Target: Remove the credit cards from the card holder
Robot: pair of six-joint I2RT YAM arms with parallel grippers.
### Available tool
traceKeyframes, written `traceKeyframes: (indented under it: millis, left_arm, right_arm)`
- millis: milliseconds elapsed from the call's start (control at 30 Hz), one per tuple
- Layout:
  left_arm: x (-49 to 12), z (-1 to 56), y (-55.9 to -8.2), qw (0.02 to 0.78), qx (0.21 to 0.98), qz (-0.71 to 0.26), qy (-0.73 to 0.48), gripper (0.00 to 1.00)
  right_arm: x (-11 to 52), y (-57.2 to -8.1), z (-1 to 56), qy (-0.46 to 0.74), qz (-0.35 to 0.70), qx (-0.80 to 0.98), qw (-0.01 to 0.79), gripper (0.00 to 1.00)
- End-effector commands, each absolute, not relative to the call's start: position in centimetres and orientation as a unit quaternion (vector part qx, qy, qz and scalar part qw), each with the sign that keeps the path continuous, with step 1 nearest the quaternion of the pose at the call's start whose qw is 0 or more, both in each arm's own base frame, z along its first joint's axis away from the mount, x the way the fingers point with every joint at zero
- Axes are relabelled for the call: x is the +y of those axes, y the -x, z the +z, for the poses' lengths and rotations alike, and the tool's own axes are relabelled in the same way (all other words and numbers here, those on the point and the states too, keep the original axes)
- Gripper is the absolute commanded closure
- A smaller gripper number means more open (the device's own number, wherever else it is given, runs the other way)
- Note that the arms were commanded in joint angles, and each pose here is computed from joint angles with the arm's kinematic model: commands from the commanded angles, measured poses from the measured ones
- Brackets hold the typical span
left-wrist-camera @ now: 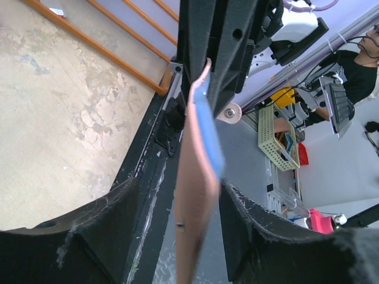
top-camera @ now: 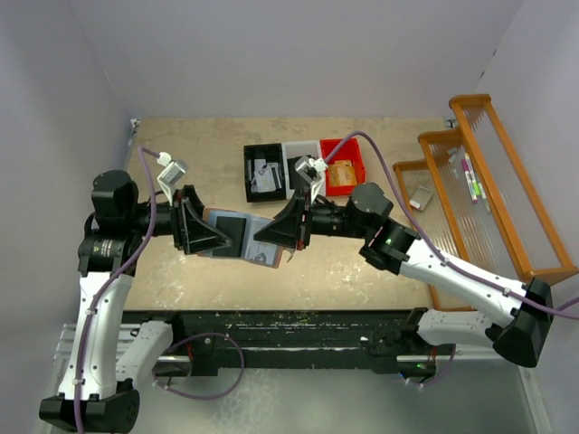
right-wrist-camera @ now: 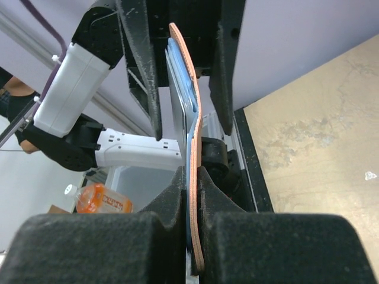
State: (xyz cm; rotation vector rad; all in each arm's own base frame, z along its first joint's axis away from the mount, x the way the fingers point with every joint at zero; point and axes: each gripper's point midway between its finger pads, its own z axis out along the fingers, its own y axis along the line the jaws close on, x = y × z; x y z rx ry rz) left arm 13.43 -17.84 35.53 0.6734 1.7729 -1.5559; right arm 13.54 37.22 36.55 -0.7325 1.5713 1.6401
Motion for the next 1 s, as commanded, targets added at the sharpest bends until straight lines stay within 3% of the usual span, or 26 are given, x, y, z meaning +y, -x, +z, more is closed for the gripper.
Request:
traceKeyframes:
  millis: [0, 167, 300, 367, 433, 633, 800, 967]
  left_arm:
    - [-17.9, 37.0, -12.1, 0.357, 0.654, -0.597, -0.298, 0.45]
    - [-17.9, 36.8, -12.1, 0.355, 0.655, -0.598, -0.296, 0.74]
    - [-17.9, 37.0, -12.1, 0.351, 0.655, -0.601, -0.294, 0.9]
    - [-17.9, 37.2, -12.2, 0.349, 0.656, -0.603, -0.29, 0.92]
    - [-17.9, 37.3, -12.2, 0.343, 0.658, -0.606, -0.285, 0.92]
    - [-18.0, 37.8, -13.3, 0.333, 0.673, -0.612, -0.248, 0.94]
    - [-17.9, 38.3, -13.9, 0.356, 0.677, -0.596, -0.242, 0.94]
    - [-17.6, 36.5, -15.9, 0.375, 0.706, -0.561, -0.213, 0.91]
  right_arm:
    - [36.6, -14.2, 40.4, 0.267, 0.644, 0.589, 0.409, 1.0]
    - [36.5, -14.0, 40.4, 0.27, 0.644, 0.589, 0.407, 0.95]
    - [36.4, -14.3, 40.5, 0.264, 0.639, 0.594, 0.412, 0.68]
    - [35.9, -15.0, 40.6, 0.253, 0.626, 0.603, 0.425, 0.5]
    - [34.8, -16.5, 40.7, 0.219, 0.604, 0.623, 0.446, 0.4]
    - [29.4, -20.5, 42.3, 0.078, 0.575, 0.651, 0.489, 0.38]
    - [28.5, -19.5, 45.8, 0.09, 0.596, 0.609, 0.515, 0.38]
    - [30.6, -18.2, 45.3, 0.142, 0.625, 0.601, 0.478, 0.43]
